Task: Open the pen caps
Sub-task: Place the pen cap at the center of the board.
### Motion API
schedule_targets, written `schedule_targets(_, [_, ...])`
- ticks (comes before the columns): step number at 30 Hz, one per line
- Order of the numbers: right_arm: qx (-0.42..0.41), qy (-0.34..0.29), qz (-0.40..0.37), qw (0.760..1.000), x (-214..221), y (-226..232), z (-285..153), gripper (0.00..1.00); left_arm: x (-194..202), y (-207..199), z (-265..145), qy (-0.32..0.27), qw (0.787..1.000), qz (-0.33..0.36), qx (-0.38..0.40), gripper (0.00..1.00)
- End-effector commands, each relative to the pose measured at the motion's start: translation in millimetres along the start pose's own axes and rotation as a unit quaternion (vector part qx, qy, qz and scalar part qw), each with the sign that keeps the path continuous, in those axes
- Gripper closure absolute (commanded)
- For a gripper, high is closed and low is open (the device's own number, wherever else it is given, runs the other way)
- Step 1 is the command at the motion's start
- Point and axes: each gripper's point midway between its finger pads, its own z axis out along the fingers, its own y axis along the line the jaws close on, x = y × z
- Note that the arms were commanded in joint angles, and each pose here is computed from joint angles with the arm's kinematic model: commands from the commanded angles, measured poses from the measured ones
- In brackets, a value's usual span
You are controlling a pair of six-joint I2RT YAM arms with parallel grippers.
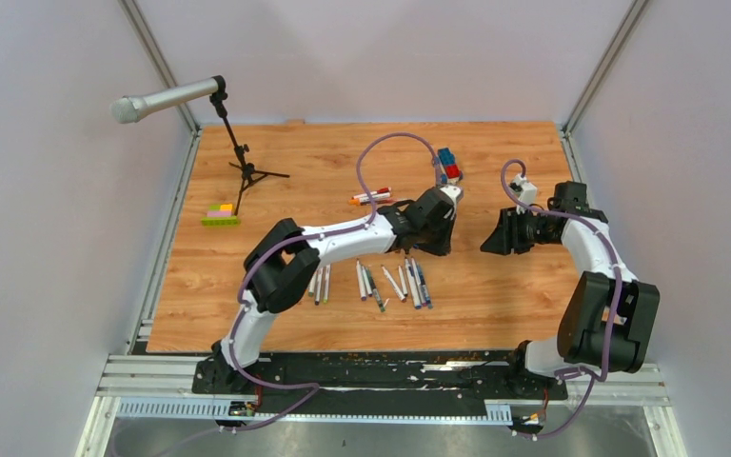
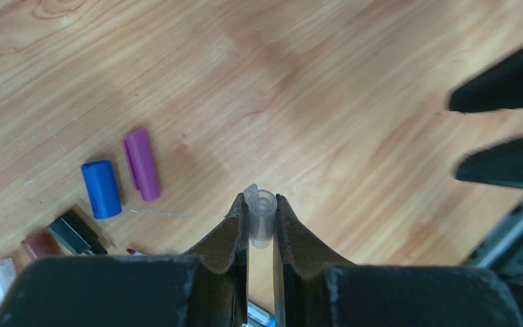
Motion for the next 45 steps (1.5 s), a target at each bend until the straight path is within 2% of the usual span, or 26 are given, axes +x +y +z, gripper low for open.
schedule_targets(1, [-0.013, -0.012, -0.023, 1.000, -9, 2, -3, 0.61, 8, 22, 11, 0.037, 0.997, 0.031, -0.062, 0.93])
schedule_targets(11, [-0.012, -0.012, -0.022, 1.000, -9, 0, -6, 0.60, 1, 39, 26, 0.048, 0.990, 0.055, -0.124, 0.87])
schedule_targets(31, [-0.020, -0.020, -0.017, 0.999, -11, 1, -9, 0.60, 1, 40, 42, 0.057, 0.988, 0.055, -0.131, 0.73])
schedule_targets(36, [-0.023, -0.022, -0.016, 0.999, -11, 2, -9, 0.60, -5, 37, 37, 0.052, 0.989, 0.058, -0.128, 0.67])
schedule_targets(45, [-0.027, -0.026, -0.016, 0.999, -12, 3, -11, 0.60, -38, 17, 5, 0.010, 0.993, 0.063, -0.103, 0.67])
